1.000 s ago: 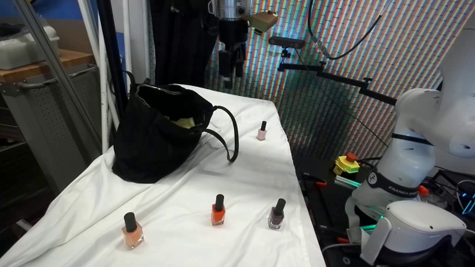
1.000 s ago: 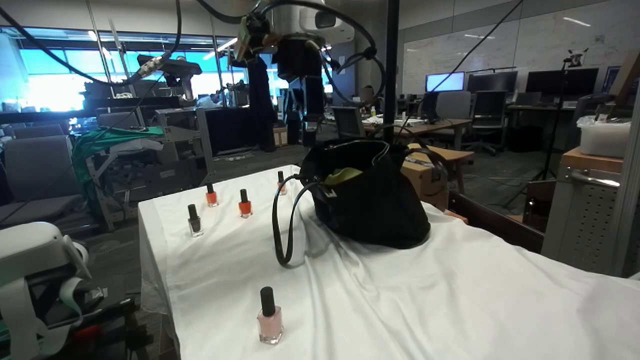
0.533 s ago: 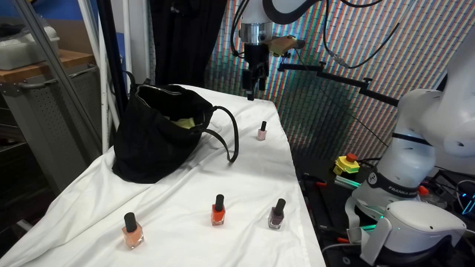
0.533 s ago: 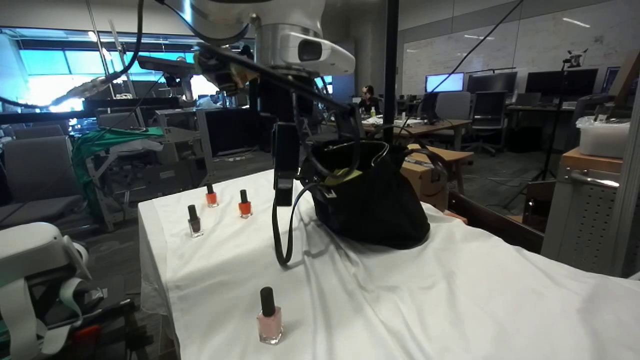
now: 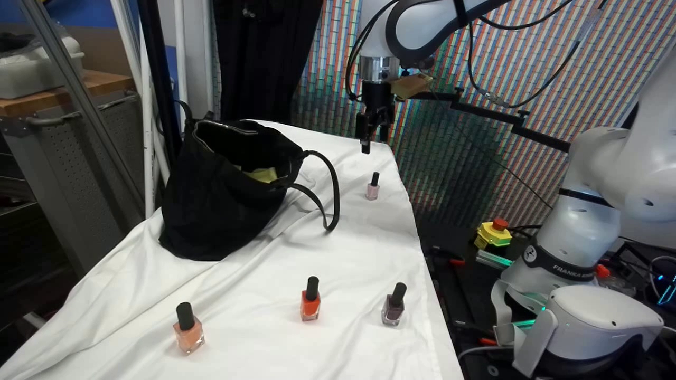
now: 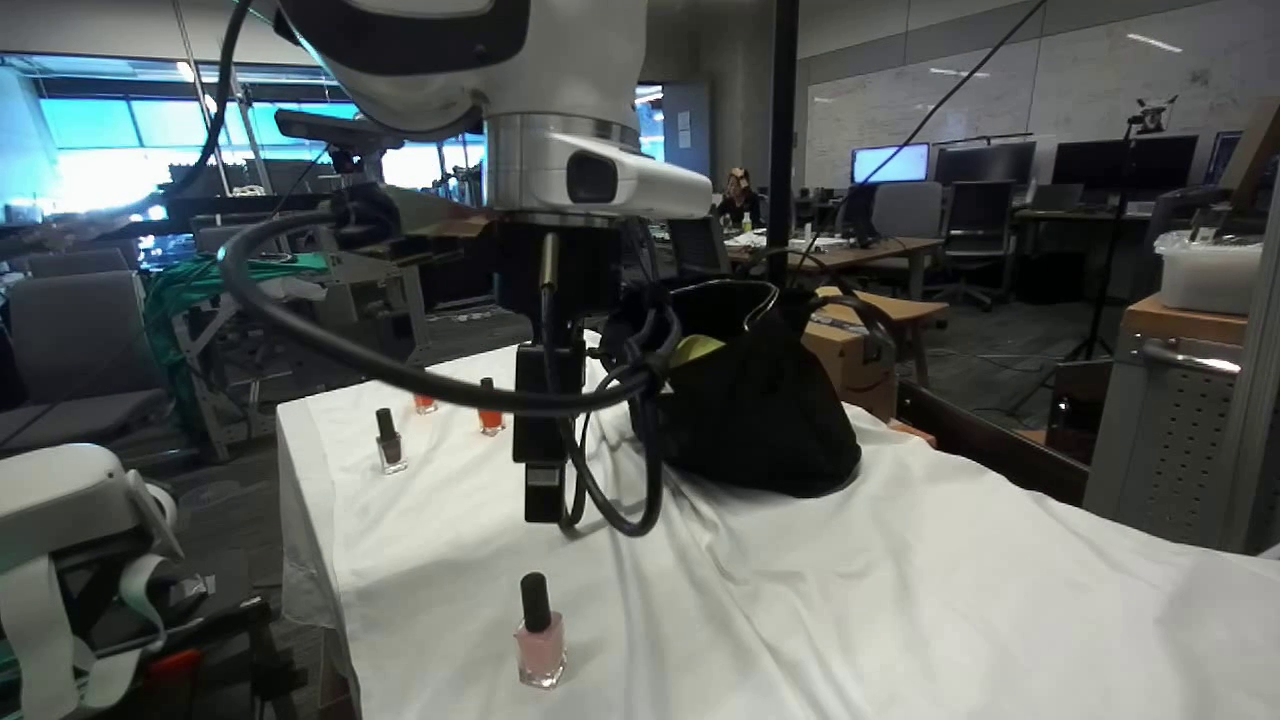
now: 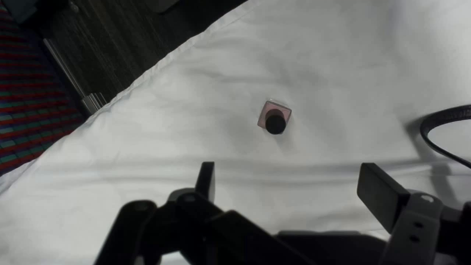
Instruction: Put all the nail polish bottles into the bag
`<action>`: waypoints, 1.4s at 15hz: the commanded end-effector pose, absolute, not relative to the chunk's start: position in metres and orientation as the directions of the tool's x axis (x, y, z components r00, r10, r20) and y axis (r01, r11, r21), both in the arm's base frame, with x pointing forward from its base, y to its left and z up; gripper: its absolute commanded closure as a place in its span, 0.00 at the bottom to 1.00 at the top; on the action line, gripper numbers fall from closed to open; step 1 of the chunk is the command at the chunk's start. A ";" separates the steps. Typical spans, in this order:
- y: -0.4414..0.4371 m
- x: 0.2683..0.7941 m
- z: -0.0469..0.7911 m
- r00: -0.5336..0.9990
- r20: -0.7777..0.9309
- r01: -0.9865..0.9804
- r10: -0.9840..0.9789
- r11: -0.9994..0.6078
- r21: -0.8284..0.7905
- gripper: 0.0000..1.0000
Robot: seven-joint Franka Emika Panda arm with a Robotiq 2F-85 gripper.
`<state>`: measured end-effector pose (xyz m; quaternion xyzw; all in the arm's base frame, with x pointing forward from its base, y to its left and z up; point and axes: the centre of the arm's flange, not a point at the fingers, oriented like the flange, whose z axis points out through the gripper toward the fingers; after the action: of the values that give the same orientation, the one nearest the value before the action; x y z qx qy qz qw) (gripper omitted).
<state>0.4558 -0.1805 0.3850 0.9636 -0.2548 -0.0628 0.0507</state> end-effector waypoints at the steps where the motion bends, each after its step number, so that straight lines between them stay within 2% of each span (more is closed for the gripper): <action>1: -0.186 0.450 0.372 0.831 -0.045 -0.549 -0.554 -0.831 0.084 0.00; 13: -0.212 0.459 0.321 0.733 -0.090 -0.677 -0.675 -0.736 0.008 0.00; 15: -0.208 0.438 0.314 0.719 -0.108 -0.689 -0.686 -0.724 0.014 0.00; 21: -0.210 0.420 0.296 0.690 -0.149 -0.714 -0.708 -0.700 0.020 0.00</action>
<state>0.4318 -0.2115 0.3008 0.9242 -0.3733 -0.0802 -0.0083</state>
